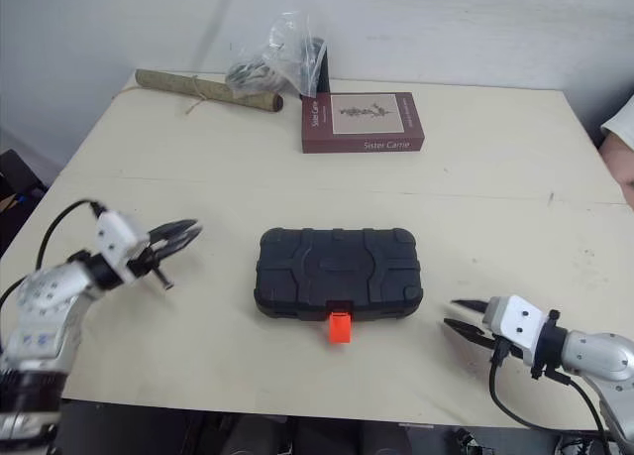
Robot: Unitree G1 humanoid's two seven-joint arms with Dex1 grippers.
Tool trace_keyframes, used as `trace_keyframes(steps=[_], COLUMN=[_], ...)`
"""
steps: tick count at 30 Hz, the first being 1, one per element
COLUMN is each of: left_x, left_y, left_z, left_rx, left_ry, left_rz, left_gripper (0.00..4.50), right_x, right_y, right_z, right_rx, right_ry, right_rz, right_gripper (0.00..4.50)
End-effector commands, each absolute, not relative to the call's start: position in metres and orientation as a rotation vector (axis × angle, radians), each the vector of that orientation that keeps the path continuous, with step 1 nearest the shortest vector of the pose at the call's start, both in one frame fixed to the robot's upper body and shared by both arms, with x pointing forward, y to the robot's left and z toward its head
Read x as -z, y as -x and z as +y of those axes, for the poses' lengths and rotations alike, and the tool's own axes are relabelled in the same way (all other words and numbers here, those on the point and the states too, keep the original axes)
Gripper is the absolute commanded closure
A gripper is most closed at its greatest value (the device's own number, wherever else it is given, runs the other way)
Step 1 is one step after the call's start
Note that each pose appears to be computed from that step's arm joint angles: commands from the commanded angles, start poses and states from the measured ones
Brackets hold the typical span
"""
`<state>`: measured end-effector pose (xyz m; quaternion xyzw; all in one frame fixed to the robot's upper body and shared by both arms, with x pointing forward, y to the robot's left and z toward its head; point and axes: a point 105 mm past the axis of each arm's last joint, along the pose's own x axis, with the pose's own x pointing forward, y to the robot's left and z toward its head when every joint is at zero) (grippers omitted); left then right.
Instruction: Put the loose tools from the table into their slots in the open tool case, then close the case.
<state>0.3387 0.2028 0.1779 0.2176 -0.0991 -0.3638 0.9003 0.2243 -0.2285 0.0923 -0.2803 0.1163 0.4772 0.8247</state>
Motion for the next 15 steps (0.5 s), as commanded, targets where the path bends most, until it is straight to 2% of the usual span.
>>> trace_keyframes(steps=[1,5,9,12,15], left_x=[-0.169,-0.166,-0.148,-0.136,-0.120], left_y=[-0.355,-0.385,-0.396,-0.391,-0.369], left_z=[0.179,0.154,0.139,0.127,0.122], left_rx=[0.827,0.858,0.949,1.058,1.214], left_ry=[-0.438,-0.449,-0.471,-0.421,-0.427], left_rz=[-0.149,-0.115,-0.017,0.044,0.103], left_gripper=[4.50,4.50,4.50,4.50,4.50], right_x=[-0.093,-0.088,-0.082,-0.080,-0.079], right_y=[-0.217,-0.225,-0.240,-0.257,-0.269], right_z=[-0.205,-0.188,-0.186,-0.186,-0.180], right_rx=[-1.101,-1.117,-1.090,-1.048,-1.042], right_ry=[0.555,0.573,0.630,0.703,0.736], right_rz=[0.275,0.271,0.272,0.238,0.201], right_gripper=[4.48,4.48,4.48,4.48,4.48])
